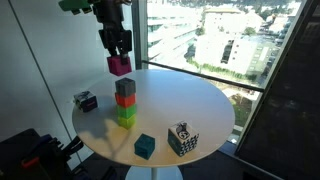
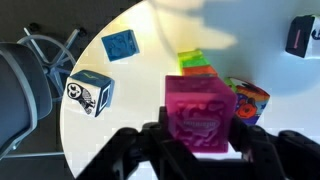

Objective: Put the purple toy block on top of the stacked toy blocks

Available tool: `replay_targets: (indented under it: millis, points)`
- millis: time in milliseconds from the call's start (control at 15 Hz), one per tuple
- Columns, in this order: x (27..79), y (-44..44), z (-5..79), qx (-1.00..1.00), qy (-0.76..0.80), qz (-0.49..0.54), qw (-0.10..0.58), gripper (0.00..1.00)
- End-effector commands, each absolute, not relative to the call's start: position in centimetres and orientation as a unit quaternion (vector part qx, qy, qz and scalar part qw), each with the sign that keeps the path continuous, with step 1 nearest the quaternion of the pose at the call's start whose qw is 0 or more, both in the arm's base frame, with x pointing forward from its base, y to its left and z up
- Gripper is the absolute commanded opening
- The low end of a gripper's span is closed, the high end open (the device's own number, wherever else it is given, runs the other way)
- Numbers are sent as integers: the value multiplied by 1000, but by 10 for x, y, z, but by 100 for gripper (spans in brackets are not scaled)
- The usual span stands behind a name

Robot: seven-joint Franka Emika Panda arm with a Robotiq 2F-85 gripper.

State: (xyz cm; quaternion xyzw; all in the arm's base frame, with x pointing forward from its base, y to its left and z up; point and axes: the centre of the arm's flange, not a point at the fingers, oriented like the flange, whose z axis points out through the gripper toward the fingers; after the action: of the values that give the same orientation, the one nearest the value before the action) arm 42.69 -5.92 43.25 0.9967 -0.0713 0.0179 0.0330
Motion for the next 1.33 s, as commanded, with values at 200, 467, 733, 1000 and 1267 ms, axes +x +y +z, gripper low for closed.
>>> replay_targets:
  millis: [200, 467, 733, 1000, 1267]
  points:
    - [454, -59, 427, 996, -84, 16, 31, 31]
    - [461, -58, 420, 996, -83, 17, 27, 31]
    - [465, -56, 414, 996, -78, 18, 24, 31]
    - [467, -53, 407, 997, -76, 16, 20, 31]
    - [467, -48, 401, 997, -75, 13, 14, 31]
